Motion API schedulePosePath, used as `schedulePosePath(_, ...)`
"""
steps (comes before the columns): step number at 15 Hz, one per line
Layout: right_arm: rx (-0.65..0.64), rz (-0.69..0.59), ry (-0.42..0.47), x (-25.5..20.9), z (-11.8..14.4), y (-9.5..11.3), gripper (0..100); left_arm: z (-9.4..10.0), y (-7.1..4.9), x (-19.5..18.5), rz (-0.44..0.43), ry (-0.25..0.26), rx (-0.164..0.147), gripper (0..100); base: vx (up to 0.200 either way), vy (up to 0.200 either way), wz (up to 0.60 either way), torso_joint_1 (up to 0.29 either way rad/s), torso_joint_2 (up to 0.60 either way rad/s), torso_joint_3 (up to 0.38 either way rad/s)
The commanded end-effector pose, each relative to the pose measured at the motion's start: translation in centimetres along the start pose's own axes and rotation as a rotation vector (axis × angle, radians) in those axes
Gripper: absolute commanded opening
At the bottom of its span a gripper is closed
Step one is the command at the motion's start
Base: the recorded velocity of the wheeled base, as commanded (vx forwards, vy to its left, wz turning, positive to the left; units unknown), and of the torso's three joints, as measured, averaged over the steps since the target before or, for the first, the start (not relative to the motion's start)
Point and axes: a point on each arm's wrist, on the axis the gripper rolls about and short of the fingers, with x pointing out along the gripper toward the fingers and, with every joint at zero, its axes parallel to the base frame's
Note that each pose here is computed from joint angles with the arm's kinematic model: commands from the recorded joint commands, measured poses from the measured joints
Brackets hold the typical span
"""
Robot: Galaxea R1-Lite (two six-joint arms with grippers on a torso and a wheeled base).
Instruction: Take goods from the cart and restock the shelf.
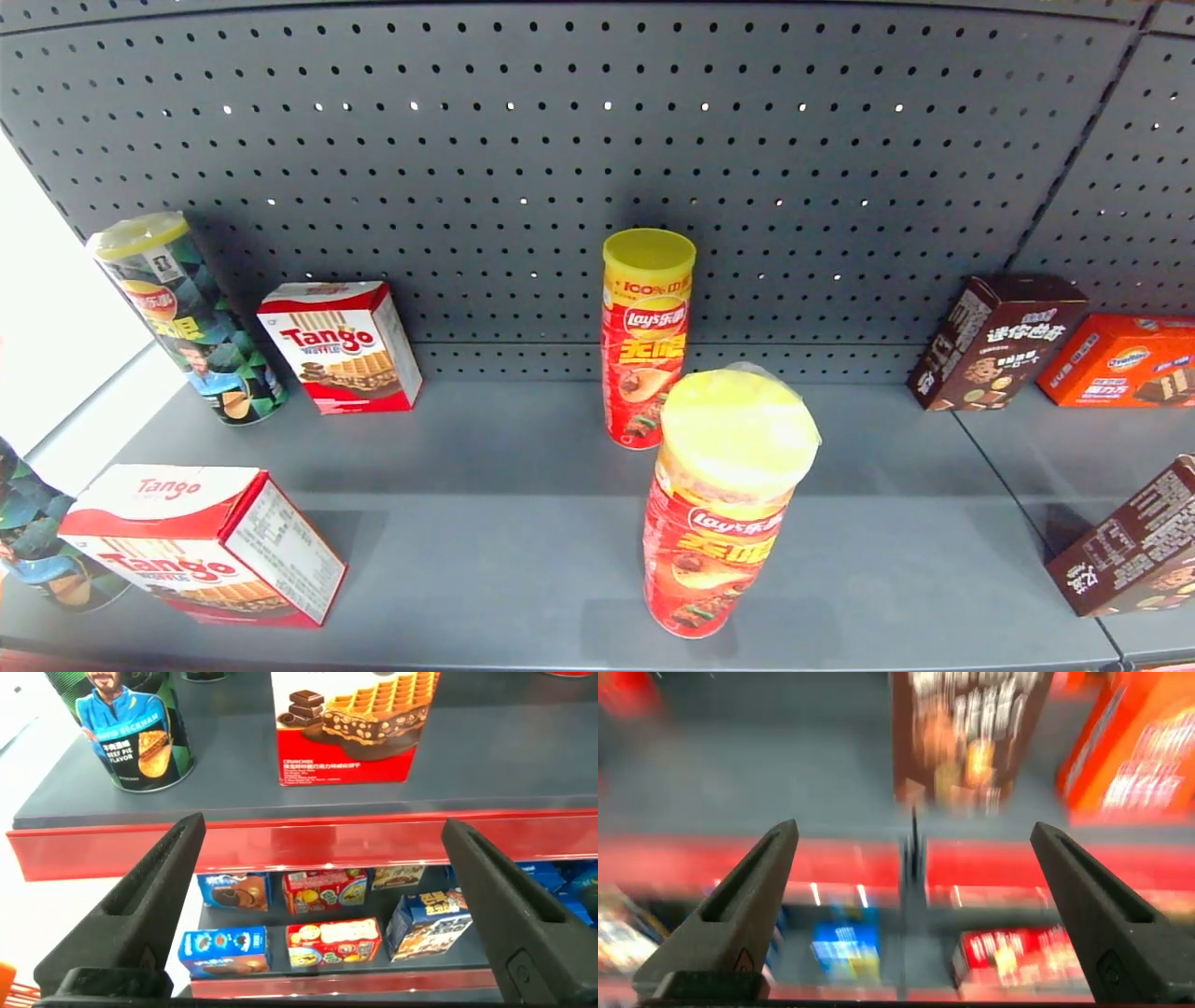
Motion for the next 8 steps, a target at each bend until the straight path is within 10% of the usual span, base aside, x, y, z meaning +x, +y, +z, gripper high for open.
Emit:
schedulePosePath(1,0.061,0.061,-0.056,1.7,10.1,0.0,100,0.0,0.0,0.0,-0.001,0.0,0.0,100,0.0,0.0,0.0,0.0,0.0,0.0)
schedulePosePath(8,-0.22,0.393,0.073,9.8,15.6,1.9,100,0.0,0.0,0.0,-0.002,0.002,0.0,100,0.0,0.0,0.0,0.0,0.0,0.0)
